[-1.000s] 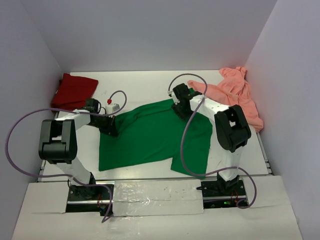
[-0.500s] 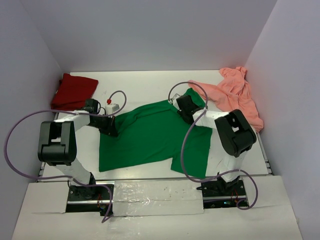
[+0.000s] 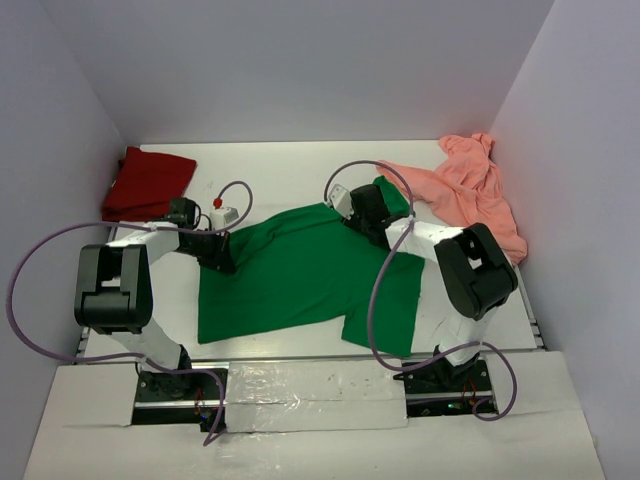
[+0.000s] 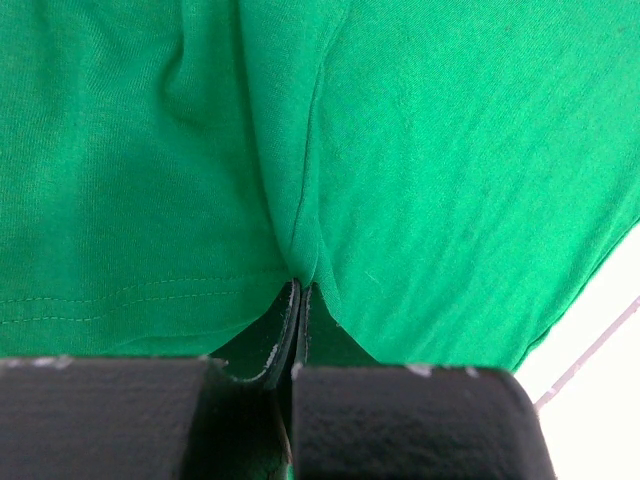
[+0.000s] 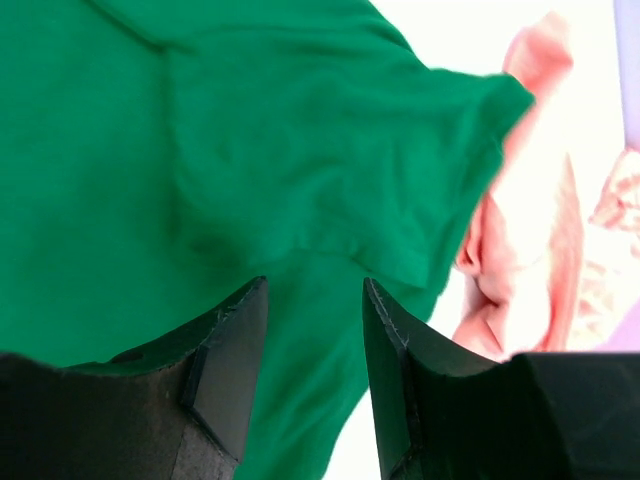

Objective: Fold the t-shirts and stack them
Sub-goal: Grap the side of the flattened tshirt furthest away from the robot with both arms

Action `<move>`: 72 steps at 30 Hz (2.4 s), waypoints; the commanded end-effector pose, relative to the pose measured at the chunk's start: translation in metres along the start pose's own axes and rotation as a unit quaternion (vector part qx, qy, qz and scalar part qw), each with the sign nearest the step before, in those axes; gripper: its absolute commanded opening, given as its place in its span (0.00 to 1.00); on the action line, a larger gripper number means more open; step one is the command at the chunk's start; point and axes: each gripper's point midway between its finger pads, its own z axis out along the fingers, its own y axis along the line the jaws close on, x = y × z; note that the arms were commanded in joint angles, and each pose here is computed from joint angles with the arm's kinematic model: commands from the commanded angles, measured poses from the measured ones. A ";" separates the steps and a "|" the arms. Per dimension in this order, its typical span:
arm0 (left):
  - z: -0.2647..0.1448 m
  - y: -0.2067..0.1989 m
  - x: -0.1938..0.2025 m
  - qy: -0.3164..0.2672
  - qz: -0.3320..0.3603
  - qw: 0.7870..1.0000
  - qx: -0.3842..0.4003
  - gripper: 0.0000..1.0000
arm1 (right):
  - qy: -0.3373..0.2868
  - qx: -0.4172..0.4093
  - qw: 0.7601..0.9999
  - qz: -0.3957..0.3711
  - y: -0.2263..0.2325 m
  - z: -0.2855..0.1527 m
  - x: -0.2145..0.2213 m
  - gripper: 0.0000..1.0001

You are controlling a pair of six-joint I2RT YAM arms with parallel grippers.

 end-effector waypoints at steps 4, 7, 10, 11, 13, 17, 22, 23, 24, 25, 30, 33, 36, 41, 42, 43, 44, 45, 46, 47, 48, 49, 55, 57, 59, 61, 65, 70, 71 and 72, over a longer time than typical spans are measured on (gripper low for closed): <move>-0.009 -0.008 -0.006 -0.010 0.016 1.000 0.003 0.00 | -0.035 -0.053 0.998 -0.005 0.007 -0.008 -0.029 0.49; -0.009 -0.007 -0.007 -0.011 0.017 1.000 0.001 0.00 | -0.039 -0.068 0.997 -0.007 0.012 -0.008 -0.031 0.49; -0.009 -0.008 -0.007 -0.010 0.017 1.000 0.003 0.00 | -0.032 -0.085 0.996 -0.008 0.019 -0.007 -0.029 0.49; -0.009 -0.008 -0.008 -0.010 0.017 1.000 0.003 0.00 | -0.025 -0.094 0.995 -0.008 0.023 -0.006 -0.026 0.49; -0.009 -0.008 -0.007 -0.010 0.018 1.000 0.003 0.00 | -0.024 -0.102 0.994 -0.010 0.026 -0.005 -0.026 0.48; -0.009 -0.007 -0.007 -0.009 0.017 1.000 0.002 0.00 | -0.013 -0.116 0.993 -0.008 0.031 -0.002 -0.024 0.48; -0.011 -0.008 -0.008 -0.011 0.018 1.000 0.001 0.00 | -0.008 -0.119 0.993 -0.009 0.034 0.003 -0.022 0.46; -0.011 -0.008 -0.008 -0.011 0.019 1.000 0.001 0.00 | -0.006 -0.114 0.993 -0.009 0.032 0.004 -0.021 0.44; -0.010 -0.008 -0.008 -0.011 0.018 1.000 0.001 0.00 | -0.004 -0.115 0.993 -0.009 0.032 0.005 -0.021 0.41; -0.011 -0.008 -0.008 -0.010 0.018 1.000 0.001 0.00 | 0.000 -0.119 0.993 -0.011 0.036 0.007 -0.020 0.39; -0.010 -0.007 -0.007 -0.009 0.016 1.000 -0.001 0.00 | 0.004 -0.115 0.993 -0.012 0.037 0.012 -0.017 0.23; -0.011 -0.007 -0.008 -0.011 0.016 1.000 -0.002 0.00 | 0.004 -0.112 0.994 -0.009 0.038 0.015 -0.016 0.06; -0.012 -0.007 -0.010 -0.015 0.016 1.000 -0.005 0.00 | 0.002 -0.107 0.994 -0.004 0.038 0.017 -0.016 0.00; -0.019 -0.003 -0.019 -0.028 0.020 0.999 -0.028 0.00 | -0.003 -0.082 0.997 0.007 0.030 0.017 -0.018 0.00; -0.021 -0.001 -0.022 -0.031 0.023 0.999 -0.034 0.00 | -0.008 -0.076 0.997 0.012 0.027 0.018 -0.020 0.00; -0.024 0.001 -0.025 -0.034 0.022 0.998 -0.045 0.00 | -0.009 -0.074 0.997 0.014 0.026 0.018 -0.020 0.00; -0.026 0.002 -0.027 -0.036 0.024 0.998 -0.051 0.00 | -0.008 -0.071 0.997 0.017 0.026 0.018 -0.020 0.00; -0.028 0.004 -0.029 -0.038 0.027 0.997 -0.057 0.00 | -0.008 -0.069 0.997 0.020 0.025 0.018 -0.020 0.00; -0.032 0.005 -0.032 -0.042 0.029 0.997 -0.065 0.00 | -0.011 -0.066 0.998 0.022 0.024 0.018 -0.022 0.00; -0.034 0.009 -0.033 -0.041 0.030 0.996 -0.076 0.00 | -0.012 -0.061 0.998 0.024 0.022 0.018 -0.023 0.00; -0.037 0.011 -0.037 -0.044 0.034 0.995 -0.084 0.00 | -0.016 -0.055 0.998 0.026 0.020 0.019 -0.024 0.00; -0.041 0.012 -0.038 -0.044 0.035 0.994 -0.091 0.00 | -0.015 -0.051 0.998 0.029 0.018 0.019 -0.024 0.00; -0.058 0.027 -0.043 -0.041 0.046 0.989 -0.135 0.00 | -0.017 -0.051 0.998 0.034 0.018 0.020 -0.026 0.00; -0.062 0.033 -0.043 -0.036 0.052 0.986 -0.152 0.00 | -0.013 -0.051 0.998 0.035 0.018 0.021 -0.025 0.00; -0.068 0.036 -0.042 -0.032 0.051 0.985 -0.159 0.00 | -0.013 -0.052 0.998 0.035 0.019 0.022 -0.025 0.00; -0.071 0.038 -0.040 -0.027 0.056 0.985 -0.163 0.00 | -0.012 -0.052 0.998 0.036 0.019 0.023 -0.025 0.00; -0.078 0.042 -0.042 -0.018 0.073 0.982 -0.175 0.00 | -0.011 -0.049 0.998 0.038 0.016 0.024 -0.028 0.00; -0.095 0.062 -0.048 -0.023 0.073 0.973 -0.216 0.00 | -0.025 -0.022 0.997 0.073 -0.008 0.024 -0.042 0.00; -0.098 0.064 -0.052 -0.028 0.074 0.971 -0.223 0.00 | -0.029 -0.015 0.996 0.080 -0.013 0.024 -0.045 0.00; -0.099 0.066 -0.058 -0.038 0.074 0.970 -0.229 0.00 | -0.041 -0.006 0.995 0.094 -0.021 0.022 -0.052 0.00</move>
